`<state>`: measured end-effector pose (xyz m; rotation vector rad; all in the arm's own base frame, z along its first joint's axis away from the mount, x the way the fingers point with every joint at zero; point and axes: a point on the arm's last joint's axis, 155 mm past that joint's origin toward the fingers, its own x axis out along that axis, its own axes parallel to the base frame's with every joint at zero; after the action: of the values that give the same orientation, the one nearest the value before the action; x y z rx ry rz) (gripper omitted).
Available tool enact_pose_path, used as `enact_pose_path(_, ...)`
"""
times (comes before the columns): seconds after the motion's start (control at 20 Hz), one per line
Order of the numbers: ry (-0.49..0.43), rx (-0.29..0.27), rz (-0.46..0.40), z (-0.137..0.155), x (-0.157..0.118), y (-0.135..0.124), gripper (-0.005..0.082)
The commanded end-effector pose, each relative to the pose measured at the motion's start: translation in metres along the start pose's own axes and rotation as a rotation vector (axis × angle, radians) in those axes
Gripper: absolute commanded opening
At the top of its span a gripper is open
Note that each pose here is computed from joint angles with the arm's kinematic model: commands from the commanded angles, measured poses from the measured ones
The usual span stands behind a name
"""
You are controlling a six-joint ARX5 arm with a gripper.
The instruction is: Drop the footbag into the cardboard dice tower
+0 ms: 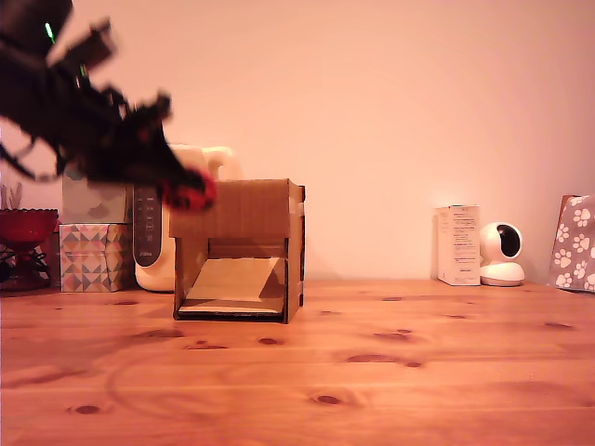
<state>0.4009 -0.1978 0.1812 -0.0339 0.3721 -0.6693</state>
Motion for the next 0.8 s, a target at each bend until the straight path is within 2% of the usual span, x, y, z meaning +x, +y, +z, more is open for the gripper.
enact_pose_path(0.0, -0.053, 0.017, -0.008, 0.014, -0.001, -0.003, 0.0128)
enact_pose_path(0.2, -0.171, 0.047, -0.023, 0.045, -0.003, -0.012, 0.0128)
enact_pose_path(0.4, -0.249, 0.076, 0.012, 0.077, -0.004, -0.010, 0.0128)
enact_pose_path(0.55, -0.269, 0.083, 0.011, 0.097, 0.004, -0.008, 0.0129)
enact_pose_path(0.75, -0.239, 0.075, 0.013, 0.114, 0.026, 0.000, 0.0130)
